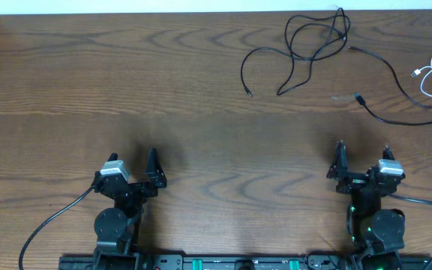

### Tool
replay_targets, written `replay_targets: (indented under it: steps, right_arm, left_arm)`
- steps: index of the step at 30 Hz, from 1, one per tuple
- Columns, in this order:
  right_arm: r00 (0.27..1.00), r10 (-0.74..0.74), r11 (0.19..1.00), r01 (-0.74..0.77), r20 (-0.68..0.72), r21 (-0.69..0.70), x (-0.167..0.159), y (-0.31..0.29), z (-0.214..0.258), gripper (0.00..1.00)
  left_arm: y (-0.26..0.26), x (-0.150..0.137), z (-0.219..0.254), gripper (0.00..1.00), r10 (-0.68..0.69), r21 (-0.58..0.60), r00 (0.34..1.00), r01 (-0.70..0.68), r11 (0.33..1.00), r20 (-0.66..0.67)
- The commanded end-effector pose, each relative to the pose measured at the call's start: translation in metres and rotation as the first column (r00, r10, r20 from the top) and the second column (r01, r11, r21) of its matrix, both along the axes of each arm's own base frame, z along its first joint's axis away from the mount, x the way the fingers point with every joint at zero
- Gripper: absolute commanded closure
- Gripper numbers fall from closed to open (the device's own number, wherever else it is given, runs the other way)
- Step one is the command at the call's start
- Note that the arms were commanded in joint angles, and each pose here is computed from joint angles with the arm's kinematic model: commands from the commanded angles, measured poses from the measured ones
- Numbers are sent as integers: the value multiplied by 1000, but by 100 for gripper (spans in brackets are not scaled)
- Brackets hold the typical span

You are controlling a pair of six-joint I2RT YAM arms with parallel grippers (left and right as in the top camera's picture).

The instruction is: Untangle cables

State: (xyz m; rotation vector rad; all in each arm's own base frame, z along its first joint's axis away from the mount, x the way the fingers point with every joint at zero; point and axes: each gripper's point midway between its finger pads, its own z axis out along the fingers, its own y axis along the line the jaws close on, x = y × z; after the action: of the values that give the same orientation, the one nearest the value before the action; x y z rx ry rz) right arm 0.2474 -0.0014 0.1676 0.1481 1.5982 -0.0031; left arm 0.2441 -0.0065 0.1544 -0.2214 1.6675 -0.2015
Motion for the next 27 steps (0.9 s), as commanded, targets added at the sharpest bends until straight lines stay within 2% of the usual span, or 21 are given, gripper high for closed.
replay_targets:
  steps: [1, 9, 20, 27]
  right_arm:
    - [1000, -28, 998, 28, 1, -53, -3, -7, 0, 1]
    - [1000, 0, 985, -5, -30, -171, -3, -4, -5, 1]
    - [997, -73, 983, 66, -34, -171, -4, -24, -6, 1]
    - [994, -101, 988, 97, -30, -119, -4, -31, -6, 1]
  left_arm:
    - [2, 0, -19, 2, 7, 17, 999, -6, 1000, -51]
    - [2, 0, -19, 2, 7, 17, 999, -6, 1000, -51]
    - [2, 0, -19, 2, 7, 17, 999, -6, 1000, -51]
    - [2, 0, -19, 2, 7, 17, 999, -6, 1000, -51]
